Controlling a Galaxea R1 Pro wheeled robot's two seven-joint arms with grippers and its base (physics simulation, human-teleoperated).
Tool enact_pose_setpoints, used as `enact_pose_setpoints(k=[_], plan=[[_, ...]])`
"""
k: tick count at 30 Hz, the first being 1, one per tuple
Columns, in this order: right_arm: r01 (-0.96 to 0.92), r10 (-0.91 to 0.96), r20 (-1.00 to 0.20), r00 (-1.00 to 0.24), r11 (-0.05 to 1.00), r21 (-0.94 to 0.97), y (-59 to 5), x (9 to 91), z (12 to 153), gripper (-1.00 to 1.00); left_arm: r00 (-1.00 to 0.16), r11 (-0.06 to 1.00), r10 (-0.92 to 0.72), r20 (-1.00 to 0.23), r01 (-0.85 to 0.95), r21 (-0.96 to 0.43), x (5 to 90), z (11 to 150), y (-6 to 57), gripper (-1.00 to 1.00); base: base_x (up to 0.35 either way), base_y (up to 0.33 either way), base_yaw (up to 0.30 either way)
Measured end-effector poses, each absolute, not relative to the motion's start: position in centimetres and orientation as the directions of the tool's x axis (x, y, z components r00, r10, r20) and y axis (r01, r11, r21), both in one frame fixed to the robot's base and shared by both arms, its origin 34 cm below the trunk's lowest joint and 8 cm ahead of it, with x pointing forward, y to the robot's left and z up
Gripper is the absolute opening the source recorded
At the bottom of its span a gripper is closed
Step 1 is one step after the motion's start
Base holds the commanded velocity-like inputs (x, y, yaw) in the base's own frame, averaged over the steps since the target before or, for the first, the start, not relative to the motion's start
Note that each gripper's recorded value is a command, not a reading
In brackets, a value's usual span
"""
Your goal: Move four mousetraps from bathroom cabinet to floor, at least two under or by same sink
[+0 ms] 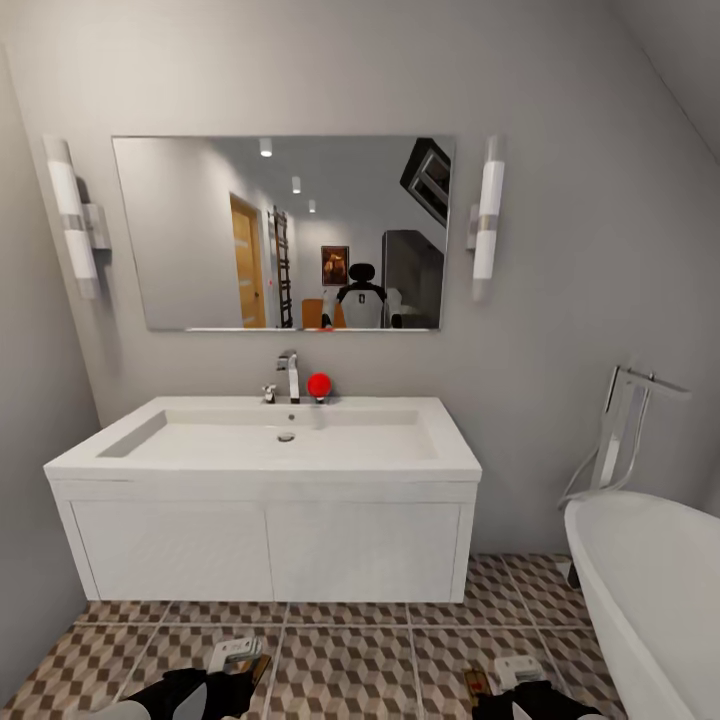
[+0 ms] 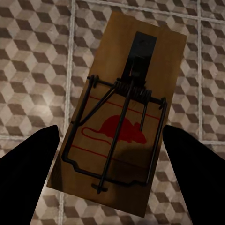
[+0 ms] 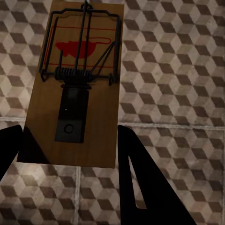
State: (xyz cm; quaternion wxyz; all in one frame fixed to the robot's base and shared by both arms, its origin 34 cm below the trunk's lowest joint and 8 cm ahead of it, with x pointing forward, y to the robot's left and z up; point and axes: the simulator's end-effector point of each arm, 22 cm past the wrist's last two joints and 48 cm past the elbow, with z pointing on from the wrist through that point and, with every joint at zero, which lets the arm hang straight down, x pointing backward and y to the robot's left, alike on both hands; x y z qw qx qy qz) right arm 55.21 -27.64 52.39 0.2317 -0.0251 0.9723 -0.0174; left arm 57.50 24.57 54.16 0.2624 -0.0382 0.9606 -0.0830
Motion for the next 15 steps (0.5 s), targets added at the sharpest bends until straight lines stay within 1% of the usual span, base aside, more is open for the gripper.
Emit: enact_pose_setpoints(k=[15], plan=[[-0.040,-0.057,-0.450,-0.891,0.998,-0.047,-27.6,54.9,49.5,-1.00,-0.859,0.983,-0.120,-0.498,-0.034,-0.179,57.2,51.3,24.7,-1.00,0.000,0.000,0.000]])
